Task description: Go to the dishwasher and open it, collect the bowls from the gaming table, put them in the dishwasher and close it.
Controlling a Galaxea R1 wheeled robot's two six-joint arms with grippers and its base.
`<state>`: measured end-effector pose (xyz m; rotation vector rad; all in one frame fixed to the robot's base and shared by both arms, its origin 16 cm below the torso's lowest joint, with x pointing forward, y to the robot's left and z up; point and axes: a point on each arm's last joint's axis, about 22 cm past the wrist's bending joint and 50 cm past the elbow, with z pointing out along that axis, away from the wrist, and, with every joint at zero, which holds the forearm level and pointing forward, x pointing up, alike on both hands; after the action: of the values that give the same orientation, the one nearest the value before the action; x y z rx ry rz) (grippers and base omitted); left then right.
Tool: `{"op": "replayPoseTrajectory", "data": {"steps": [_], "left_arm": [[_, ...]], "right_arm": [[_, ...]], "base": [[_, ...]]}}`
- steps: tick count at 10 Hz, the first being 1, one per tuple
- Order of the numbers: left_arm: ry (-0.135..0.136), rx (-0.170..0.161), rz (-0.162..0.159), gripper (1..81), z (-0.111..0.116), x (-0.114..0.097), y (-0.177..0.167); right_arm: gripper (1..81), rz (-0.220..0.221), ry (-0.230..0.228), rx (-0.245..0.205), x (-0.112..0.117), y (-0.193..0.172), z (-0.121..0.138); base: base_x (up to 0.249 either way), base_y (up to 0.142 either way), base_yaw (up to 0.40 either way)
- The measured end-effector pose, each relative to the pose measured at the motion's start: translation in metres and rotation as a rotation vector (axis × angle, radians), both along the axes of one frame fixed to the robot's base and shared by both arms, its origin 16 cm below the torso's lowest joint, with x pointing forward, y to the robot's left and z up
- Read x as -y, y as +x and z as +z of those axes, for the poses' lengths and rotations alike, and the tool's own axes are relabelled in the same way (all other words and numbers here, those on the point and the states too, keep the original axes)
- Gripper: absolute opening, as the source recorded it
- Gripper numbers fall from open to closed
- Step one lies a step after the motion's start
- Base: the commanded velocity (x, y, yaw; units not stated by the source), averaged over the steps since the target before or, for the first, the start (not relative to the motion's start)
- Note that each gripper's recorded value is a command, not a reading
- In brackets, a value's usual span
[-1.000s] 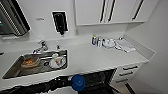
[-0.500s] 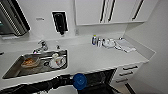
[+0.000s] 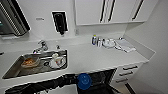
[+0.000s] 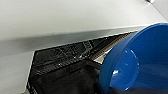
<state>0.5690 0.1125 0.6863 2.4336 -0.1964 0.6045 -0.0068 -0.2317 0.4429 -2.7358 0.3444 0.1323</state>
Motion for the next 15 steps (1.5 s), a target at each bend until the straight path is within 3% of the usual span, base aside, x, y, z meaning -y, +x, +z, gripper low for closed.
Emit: {"op": "replayPoseTrajectory", "data": {"steps": [1, 5, 8, 9, 12, 13, 14, 15], "left_arm": [[0.006, 0.007, -0.005, 81.1, 0.000, -0.002, 0.001], [-0.010, 0.000, -0.008, 81.1, 0.001, 0.011, 0.000], [-0.024, -0.011, -0.026, 81.1, 0.004, 0.006, -0.016], [-0.032, -0.036, -0.045, 81.1, 0.001, 0.008, -0.035], [-0.106, -0.109, -0.147, 81.1, 0.002, 0.036, -0.115], [-0.118, -0.144, -0.174, 81.1, -0.005, 0.032, -0.151], [-0.106, -0.187, -0.175, 81.1, -0.019, 0.015, -0.183], [-0.077, -0.225, -0.163, 81.1, -0.034, -0.013, -0.208]], "right_arm": [[1.0, 0.000, 0.002, 0.001, -0.002, 0.001, 0.000], [1.0, -0.001, 0.009, 0.001, -0.008, 0.001, 0.000], [1.0, -0.001, 0.008, 0.000, -0.007, 0.000, 0.000], [1.0, 0.000, 0.008, 0.001, -0.007, 0.000, 0.000], [1.0, -0.001, 0.012, 0.001, -0.011, 0.001, 0.000], [1.0, -0.001, 0.012, 0.003, -0.011, 0.002, 0.000], [1.0, 0.000, 0.011, 0.006, -0.009, 0.005, 0.000], [1.0, 0.000, 0.009, 0.007, -0.006, 0.005, 0.000]], "base": [[0.000, 0.000, 0.000], [0.000, 0.000, 0.000], [0.000, 0.000, 0.000], [0.000, 0.000, 0.000], [0.000, 0.000, 0.000], [0.000, 0.000, 0.000], [0.000, 0.000, 0.000], [0.000, 0.000, 0.000]]}}
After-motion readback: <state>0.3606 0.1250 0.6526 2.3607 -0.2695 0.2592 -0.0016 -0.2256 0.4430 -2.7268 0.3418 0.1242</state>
